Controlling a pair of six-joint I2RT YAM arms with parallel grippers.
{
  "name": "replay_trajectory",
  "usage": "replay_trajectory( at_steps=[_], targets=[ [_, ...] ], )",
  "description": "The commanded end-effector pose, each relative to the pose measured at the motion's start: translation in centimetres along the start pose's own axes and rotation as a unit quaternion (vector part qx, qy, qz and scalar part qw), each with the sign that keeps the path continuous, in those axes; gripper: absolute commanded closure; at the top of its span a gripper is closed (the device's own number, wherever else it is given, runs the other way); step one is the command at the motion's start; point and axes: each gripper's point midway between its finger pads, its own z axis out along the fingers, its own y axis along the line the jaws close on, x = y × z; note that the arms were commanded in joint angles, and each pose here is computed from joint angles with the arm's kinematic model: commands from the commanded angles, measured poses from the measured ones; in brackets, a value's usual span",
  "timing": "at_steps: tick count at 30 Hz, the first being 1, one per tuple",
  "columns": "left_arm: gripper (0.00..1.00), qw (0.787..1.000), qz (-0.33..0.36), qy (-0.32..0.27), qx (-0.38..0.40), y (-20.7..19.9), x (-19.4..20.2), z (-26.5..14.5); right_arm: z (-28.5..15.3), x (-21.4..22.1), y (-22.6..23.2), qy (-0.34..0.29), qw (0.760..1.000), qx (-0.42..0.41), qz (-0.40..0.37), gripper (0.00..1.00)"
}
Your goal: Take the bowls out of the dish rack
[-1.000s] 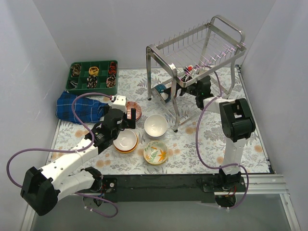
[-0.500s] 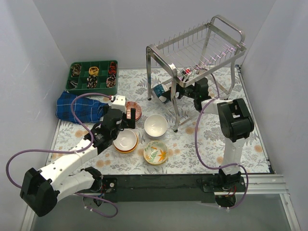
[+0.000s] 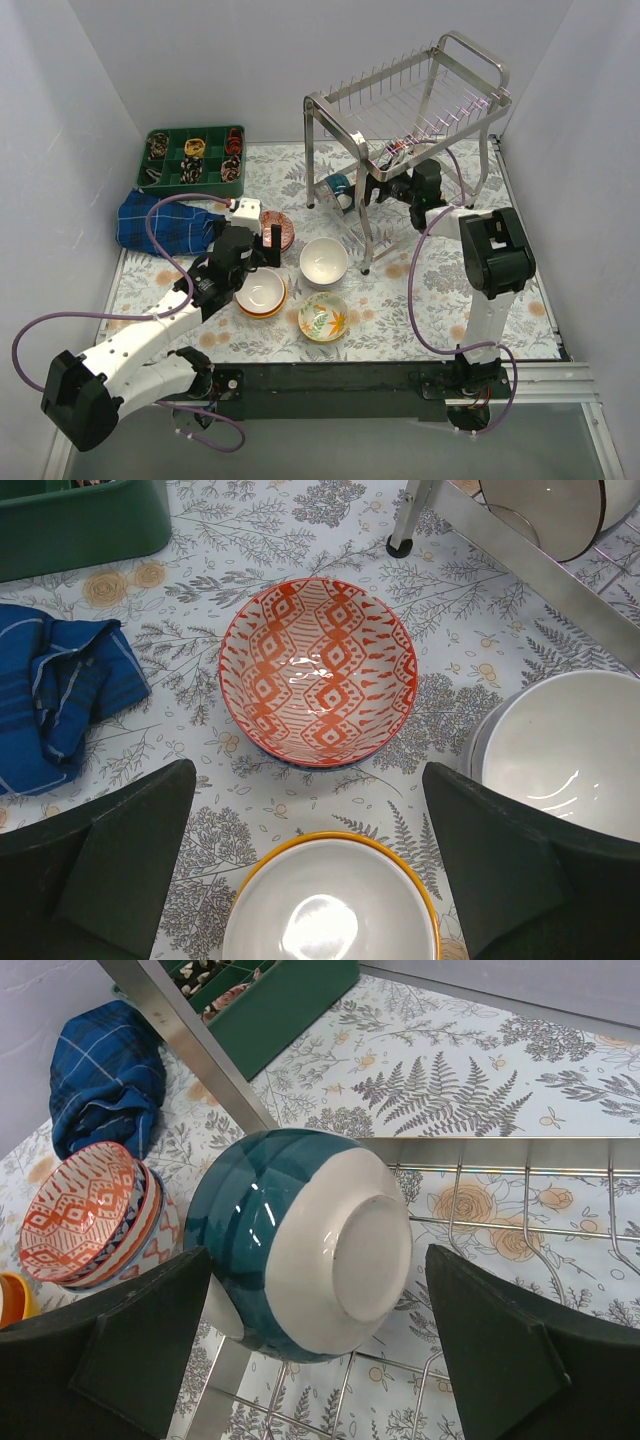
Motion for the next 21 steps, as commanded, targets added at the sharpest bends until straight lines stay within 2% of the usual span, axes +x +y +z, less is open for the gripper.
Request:
replay_trajectory(
  at_steps=[1,9,21],
  targets=[
    [0.02,1.000,-0.003,-0.015,0.000,0.3,-0.5,-0.3,-0.8,-2.6,0.4,-0.029,0.999,0.011,-0.016,0.04],
    [0.02,1.000,-0.002,-0.012,0.004,0.1,-0.4,-0.3,-1.5,-3.7,1.1,-0.038,0.999,0.008,-0.023,0.04],
    [0.02,1.000,0.000,-0.014,0.005,0.1,-0.5,-0.3,0.4,-2.7,3.1,-0.017,0.998,-0.054,-0.014,0.01]
  ],
)
